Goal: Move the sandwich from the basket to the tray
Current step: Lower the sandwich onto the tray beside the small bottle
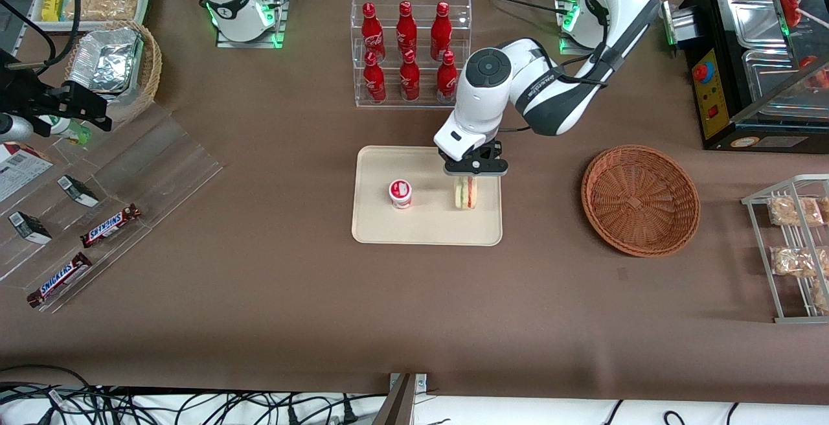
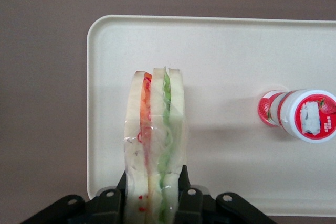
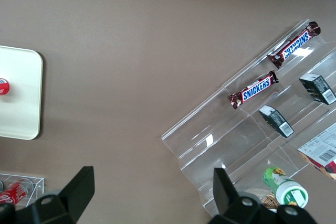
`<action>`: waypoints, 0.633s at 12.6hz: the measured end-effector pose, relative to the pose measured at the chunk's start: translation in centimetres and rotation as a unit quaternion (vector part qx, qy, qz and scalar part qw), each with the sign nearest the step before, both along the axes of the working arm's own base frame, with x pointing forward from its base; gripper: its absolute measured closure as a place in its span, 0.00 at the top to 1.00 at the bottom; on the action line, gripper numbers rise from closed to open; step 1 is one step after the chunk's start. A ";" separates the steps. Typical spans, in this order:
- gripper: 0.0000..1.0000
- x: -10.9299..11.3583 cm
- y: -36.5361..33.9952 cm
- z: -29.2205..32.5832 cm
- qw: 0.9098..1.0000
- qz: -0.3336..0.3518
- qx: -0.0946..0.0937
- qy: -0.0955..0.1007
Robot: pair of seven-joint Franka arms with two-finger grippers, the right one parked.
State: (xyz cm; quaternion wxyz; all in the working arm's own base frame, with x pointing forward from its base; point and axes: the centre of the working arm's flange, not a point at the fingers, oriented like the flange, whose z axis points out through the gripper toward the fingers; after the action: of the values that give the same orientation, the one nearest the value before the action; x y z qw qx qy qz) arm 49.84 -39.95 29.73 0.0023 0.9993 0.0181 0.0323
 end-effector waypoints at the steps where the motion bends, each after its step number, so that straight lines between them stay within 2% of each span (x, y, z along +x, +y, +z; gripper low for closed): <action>1: 0.36 0.0 0.0 -0.6 1.000 0.000 0.004 -0.005; 5: 0.36 0.7 -0.1 -2.4 1.000 0.002 0.007 -0.005; 8: 0.36 0.9 -0.2 -3.8 1.000 0.008 0.019 -0.016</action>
State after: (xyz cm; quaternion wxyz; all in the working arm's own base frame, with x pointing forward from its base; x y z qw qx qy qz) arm 50.74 -40.12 25.94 -0.0164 0.9984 0.0251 0.0483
